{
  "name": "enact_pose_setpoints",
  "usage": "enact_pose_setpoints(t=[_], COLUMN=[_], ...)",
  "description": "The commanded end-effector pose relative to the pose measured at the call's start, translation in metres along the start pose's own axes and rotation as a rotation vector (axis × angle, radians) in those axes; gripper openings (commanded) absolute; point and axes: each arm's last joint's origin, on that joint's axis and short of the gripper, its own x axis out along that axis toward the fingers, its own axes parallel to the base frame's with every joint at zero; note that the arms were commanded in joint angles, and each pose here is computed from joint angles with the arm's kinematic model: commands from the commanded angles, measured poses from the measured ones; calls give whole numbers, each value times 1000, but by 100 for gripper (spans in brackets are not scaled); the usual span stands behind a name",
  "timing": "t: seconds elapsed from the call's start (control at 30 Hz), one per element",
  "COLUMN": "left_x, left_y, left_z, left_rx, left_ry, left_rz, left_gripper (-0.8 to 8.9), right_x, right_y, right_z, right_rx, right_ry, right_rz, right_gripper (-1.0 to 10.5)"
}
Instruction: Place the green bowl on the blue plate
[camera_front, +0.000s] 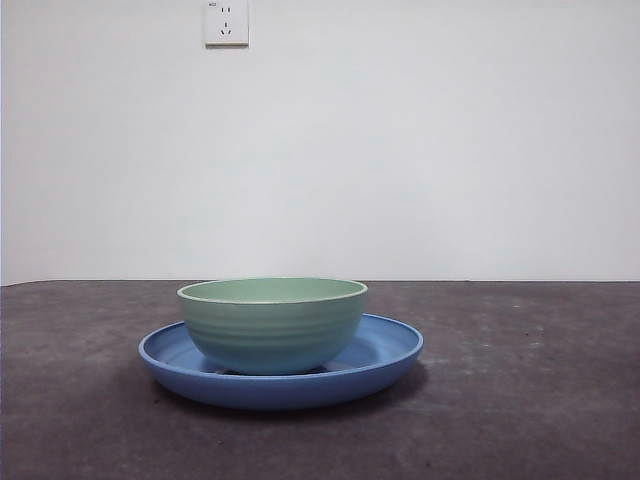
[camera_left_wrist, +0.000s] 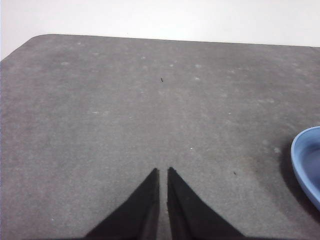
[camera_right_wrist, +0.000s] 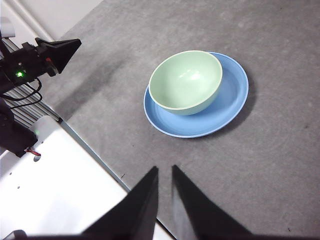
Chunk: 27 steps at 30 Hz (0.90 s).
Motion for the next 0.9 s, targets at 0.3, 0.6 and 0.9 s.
enact_pose_setpoints(t=[0.3, 0.6, 0.9], left_x=[2, 1, 1], left_y=[1, 2, 2], left_z=[-7, -7, -7], left_rx=[7, 17, 17], left_ry=[-15, -15, -15], left_rz=[34, 66, 66], left_gripper=[26, 25, 25], right_x=[-1, -1, -1], right_y=[1, 1, 1], right_z=[2, 2, 2], right_rx=[-6, -6, -6], right_ry=[-11, -11, -11], right_rz=[8, 8, 8], right_gripper=[41, 41, 41])
